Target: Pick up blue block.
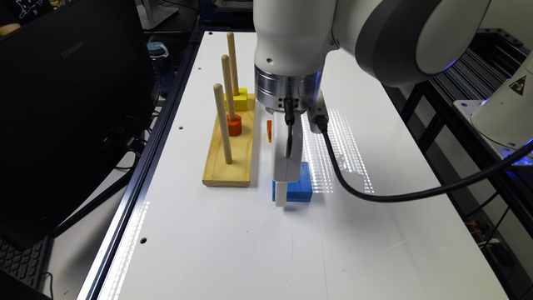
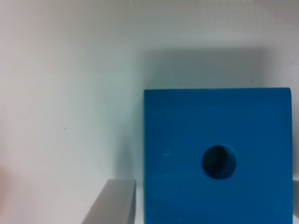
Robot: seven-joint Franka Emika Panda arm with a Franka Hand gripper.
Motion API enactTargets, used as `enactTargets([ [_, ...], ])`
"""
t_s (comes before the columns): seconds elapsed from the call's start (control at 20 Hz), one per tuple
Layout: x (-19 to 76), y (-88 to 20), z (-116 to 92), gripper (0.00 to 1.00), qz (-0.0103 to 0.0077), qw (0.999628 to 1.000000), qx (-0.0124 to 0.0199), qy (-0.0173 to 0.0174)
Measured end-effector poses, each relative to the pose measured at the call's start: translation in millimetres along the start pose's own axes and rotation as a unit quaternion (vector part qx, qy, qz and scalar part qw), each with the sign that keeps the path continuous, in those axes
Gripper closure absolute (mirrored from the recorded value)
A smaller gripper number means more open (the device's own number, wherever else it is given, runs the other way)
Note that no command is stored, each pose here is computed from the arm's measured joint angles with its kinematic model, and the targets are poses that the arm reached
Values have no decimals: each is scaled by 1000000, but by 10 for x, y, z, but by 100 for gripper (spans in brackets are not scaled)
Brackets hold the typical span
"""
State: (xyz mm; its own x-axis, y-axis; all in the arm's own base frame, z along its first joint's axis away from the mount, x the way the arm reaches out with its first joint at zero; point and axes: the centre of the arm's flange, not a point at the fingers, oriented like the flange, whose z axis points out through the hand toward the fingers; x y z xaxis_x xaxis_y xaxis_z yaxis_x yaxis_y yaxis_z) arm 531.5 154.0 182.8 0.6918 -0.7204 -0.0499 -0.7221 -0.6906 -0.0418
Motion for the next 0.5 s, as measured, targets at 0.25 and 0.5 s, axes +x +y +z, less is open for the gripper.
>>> enactTargets([
  [0.25, -9, -7, 94, 0, 1739, 999984, -3626, 3947],
  [0.5, -19, -12, 98, 0, 2356, 999959, -5166, 7048],
])
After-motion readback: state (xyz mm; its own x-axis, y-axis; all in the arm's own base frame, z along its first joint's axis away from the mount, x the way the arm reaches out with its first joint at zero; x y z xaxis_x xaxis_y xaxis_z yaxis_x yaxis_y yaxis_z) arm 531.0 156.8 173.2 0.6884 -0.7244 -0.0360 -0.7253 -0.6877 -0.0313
